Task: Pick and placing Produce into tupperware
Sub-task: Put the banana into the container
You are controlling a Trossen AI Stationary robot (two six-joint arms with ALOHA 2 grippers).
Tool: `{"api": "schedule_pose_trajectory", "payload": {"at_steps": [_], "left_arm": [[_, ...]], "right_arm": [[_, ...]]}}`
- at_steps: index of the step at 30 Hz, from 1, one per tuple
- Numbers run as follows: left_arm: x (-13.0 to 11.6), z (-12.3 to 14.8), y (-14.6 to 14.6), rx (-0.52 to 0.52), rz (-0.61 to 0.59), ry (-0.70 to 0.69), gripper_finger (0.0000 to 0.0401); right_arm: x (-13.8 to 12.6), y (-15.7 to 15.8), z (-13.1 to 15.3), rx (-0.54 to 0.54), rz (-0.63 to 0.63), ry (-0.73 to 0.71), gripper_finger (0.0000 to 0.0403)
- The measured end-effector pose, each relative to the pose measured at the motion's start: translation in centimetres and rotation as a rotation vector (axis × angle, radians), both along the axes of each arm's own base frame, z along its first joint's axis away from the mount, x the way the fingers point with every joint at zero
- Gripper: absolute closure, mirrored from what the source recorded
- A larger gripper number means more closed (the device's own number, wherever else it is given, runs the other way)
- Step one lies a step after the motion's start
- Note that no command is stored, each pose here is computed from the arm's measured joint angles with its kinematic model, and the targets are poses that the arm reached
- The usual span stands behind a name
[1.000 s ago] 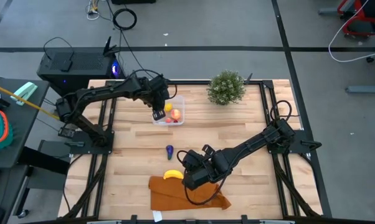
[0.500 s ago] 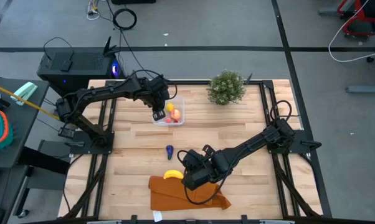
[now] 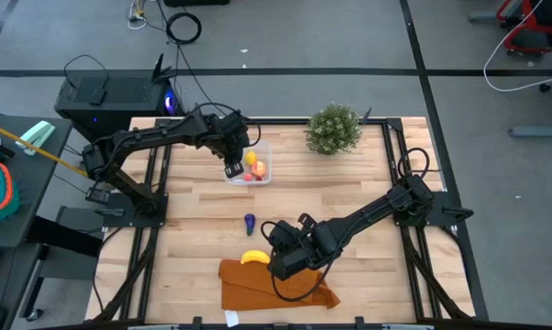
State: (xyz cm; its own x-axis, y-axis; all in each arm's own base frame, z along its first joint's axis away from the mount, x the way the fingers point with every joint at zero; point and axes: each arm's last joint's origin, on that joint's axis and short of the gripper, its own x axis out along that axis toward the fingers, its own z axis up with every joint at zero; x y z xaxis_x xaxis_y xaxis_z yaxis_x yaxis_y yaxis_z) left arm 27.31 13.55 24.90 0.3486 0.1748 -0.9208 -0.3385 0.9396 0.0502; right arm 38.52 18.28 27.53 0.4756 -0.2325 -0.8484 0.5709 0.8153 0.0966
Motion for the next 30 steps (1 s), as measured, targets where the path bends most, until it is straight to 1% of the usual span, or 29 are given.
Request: {"api": "schedule_pose_trajectory", "payload": {"at_steps": [5, 12, 15, 19, 21, 27, 30], "left_arm": [[0.0, 0.0, 0.0, 0.000, 0.000, 0.000, 0.0291], [0.0, 0.0, 0.0, -0.001, 0.000, 0.002, 0.0285], [-0.3, 0.2, -0.5, -0.024, -0.019, 0.048, 0.0282], [-0.4, 2.2, -2.0, -0.038, -0.134, 0.136, 0.0284], [-0.2, 3.5, -2.8, -0.033, -0.175, 0.150, 0.0283], [1.0, 7.9, -5.8, 0.012, -0.254, 0.050, 0.0272], [1.3, 9.2, -7.5, 0.016, -0.310, 0.033, 0.0264]], "right_arm": [[0.0, 0.0, 0.0, 0.000, 0.000, 0.000, 0.0308], [0.0, 0.0, 0.0, 0.000, 0.000, 0.000, 0.0308], [0.0, 0.0, 0.0, 0.000, 0.000, 0.000, 0.0308], [-0.1, 0.1, 0.0, 0.000, 0.003, 0.001, 0.0308], [-0.1, 0.1, 0.0, -0.002, 0.004, 0.001, 0.0308], [-0.1, 0.1, 0.0, -0.009, 0.007, 0.001, 0.0308], [-0.2, 0.3, 0.0, -0.009, 0.013, 0.003, 0.0308]]}}
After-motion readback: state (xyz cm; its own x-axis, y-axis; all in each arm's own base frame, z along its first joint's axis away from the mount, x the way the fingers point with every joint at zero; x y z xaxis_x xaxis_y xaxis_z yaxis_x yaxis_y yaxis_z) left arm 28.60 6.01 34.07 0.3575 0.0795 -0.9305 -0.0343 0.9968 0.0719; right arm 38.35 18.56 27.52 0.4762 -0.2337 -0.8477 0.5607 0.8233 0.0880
